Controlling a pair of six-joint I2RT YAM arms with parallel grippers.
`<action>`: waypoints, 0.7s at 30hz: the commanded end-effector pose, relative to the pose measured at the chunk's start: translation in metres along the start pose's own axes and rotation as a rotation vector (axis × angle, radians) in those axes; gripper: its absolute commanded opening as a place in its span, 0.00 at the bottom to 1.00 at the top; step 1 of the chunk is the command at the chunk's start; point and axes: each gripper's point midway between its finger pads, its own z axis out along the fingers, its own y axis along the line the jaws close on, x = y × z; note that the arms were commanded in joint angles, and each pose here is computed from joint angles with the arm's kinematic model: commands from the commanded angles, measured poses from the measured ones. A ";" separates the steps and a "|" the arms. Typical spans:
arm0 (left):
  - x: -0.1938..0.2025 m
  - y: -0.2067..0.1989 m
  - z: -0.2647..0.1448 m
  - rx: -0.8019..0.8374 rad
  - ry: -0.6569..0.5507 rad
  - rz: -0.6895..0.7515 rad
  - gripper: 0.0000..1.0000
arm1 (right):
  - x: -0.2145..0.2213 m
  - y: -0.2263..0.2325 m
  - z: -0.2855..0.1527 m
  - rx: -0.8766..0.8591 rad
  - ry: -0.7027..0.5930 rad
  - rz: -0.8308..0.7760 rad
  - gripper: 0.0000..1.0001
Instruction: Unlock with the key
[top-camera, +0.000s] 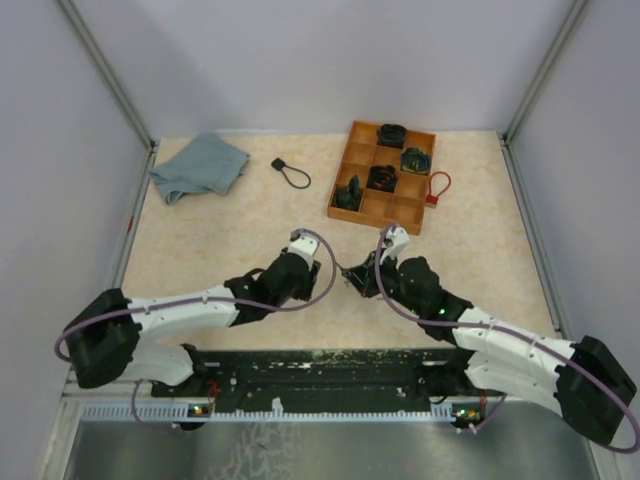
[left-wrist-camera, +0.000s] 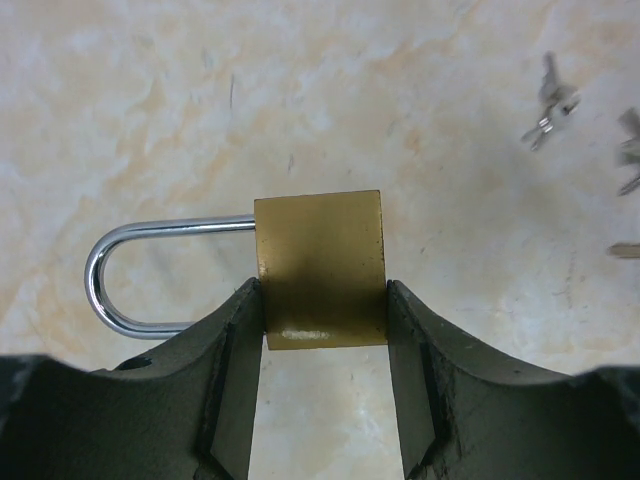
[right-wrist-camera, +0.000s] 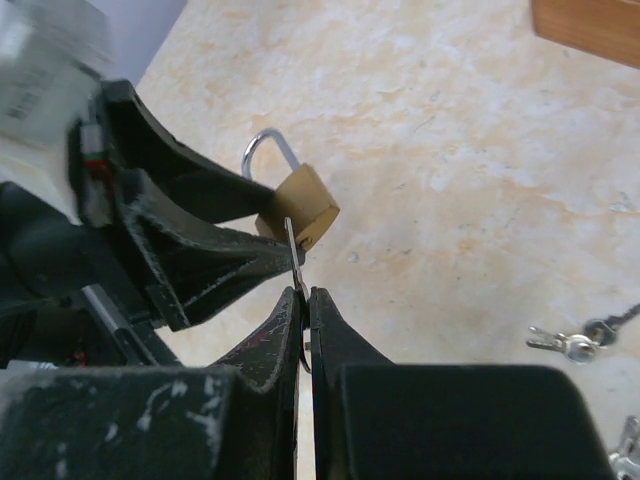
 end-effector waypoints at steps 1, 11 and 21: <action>0.030 0.007 0.006 -0.127 0.186 -0.073 0.21 | -0.007 -0.016 -0.006 0.087 -0.041 -0.034 0.00; 0.070 -0.004 0.026 -0.124 0.368 -0.012 0.25 | -0.008 -0.020 -0.011 0.096 -0.059 -0.048 0.00; 0.076 -0.018 0.022 -0.023 0.448 0.006 0.53 | -0.013 -0.019 -0.015 0.092 -0.082 -0.058 0.00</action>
